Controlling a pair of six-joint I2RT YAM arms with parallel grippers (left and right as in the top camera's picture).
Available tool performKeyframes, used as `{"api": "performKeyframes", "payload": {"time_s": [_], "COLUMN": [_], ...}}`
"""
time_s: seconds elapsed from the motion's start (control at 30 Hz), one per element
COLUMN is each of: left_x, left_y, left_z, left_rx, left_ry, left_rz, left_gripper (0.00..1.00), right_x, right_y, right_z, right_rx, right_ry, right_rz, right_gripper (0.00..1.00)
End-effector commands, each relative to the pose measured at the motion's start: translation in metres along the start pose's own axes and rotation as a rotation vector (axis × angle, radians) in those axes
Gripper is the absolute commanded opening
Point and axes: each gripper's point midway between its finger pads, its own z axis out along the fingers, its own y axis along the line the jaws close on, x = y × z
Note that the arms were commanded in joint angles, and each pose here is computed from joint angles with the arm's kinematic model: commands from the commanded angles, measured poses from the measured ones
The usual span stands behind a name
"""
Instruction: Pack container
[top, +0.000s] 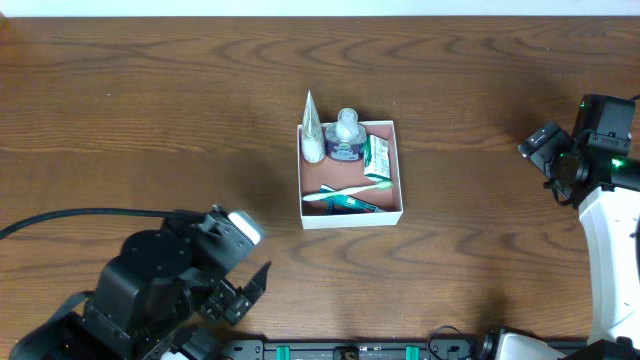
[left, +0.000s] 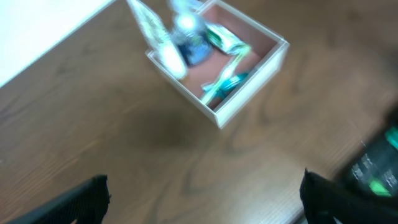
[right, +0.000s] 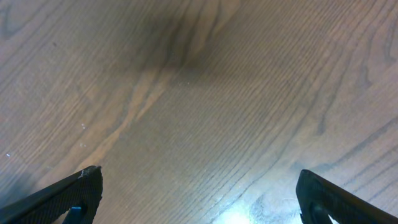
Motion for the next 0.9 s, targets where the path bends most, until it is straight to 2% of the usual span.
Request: {"api": "performKeyframes", "payload": {"time_s": [0.0, 0.33, 0.5, 0.67, 0.87], "left_x": [0.008, 0.010, 0.022, 0.035, 0.057], "left_y": [0.020, 0.087, 0.099, 0.098, 0.096], "left_z": [0.009, 0.035, 0.049, 0.064, 0.081], "left_rx": [-0.101, -0.429, -0.488, -0.498, -0.510], "left_ry": [-0.056, -0.471, -0.610, -0.694, -0.700], "left_rz": [-0.099, -0.220, -0.210, -0.182, -0.182], "left_gripper": [0.98, 0.98, 0.98, 0.98, 0.98], "right_x": [-0.005, -0.005, -0.005, -0.005, -0.005], "right_y": [-0.001, -0.001, -0.001, -0.001, -0.001], "right_z": [-0.001, -0.001, -0.001, -0.001, -0.001], "right_rx": [0.007, 0.007, 0.007, 0.007, 0.007], "right_ry": [-0.012, -0.012, -0.012, -0.012, -0.012], "right_rz": [-0.007, -0.007, -0.007, -0.007, -0.007], "right_gripper": [0.99, 0.99, 0.99, 0.99, 0.99]}}
